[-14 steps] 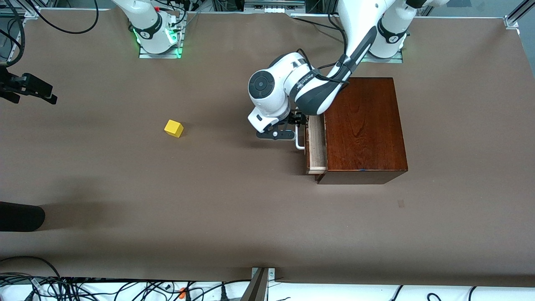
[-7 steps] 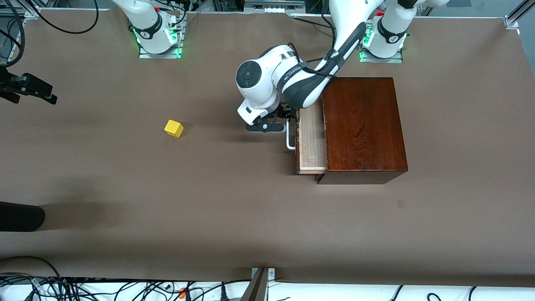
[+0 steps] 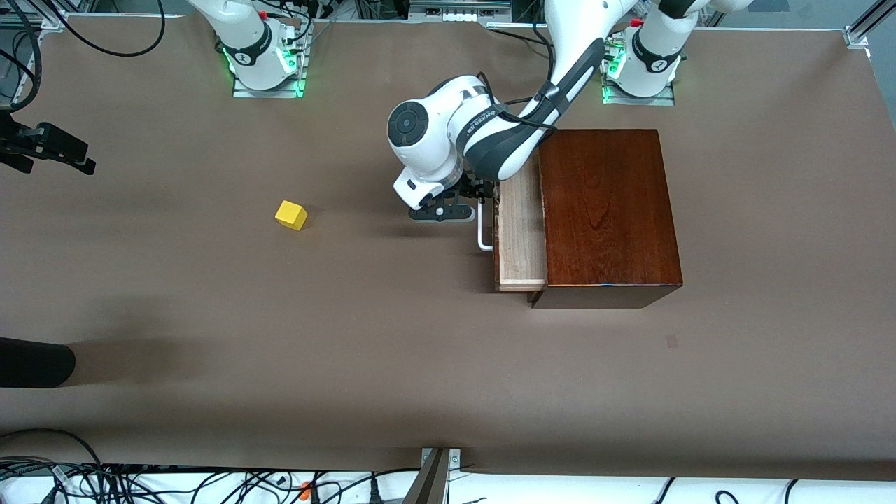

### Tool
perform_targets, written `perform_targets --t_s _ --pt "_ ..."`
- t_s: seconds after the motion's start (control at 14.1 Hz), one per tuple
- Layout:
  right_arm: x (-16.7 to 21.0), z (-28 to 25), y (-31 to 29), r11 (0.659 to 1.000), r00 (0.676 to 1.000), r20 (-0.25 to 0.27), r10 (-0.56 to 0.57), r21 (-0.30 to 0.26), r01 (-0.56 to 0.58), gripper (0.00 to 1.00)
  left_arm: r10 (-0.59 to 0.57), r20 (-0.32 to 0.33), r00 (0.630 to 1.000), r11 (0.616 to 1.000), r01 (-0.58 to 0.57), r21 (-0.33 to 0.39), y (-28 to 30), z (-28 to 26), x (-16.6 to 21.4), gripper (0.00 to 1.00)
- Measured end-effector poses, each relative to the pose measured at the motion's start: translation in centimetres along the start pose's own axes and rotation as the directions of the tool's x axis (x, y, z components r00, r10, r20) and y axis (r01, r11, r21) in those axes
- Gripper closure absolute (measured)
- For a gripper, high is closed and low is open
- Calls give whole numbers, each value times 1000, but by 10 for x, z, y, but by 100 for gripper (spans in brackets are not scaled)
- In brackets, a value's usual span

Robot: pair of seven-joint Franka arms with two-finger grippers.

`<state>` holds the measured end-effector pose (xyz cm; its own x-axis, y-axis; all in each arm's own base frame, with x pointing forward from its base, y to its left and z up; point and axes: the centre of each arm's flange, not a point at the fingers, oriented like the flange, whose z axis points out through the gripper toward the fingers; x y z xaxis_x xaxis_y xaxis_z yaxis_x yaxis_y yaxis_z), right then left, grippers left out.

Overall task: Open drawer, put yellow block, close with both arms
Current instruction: 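Pull the drawer open by its handle with the left gripper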

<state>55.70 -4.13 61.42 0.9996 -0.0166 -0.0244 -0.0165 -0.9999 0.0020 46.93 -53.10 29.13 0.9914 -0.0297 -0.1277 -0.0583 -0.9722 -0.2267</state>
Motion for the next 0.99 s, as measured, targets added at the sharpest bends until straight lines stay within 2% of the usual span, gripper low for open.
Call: perform_targets --t_s 0.99 --pt "0 0 1 1000 1000 0 2 0 -2 0 17 -32 999 998 -18 -58 27 -14 -7 0"
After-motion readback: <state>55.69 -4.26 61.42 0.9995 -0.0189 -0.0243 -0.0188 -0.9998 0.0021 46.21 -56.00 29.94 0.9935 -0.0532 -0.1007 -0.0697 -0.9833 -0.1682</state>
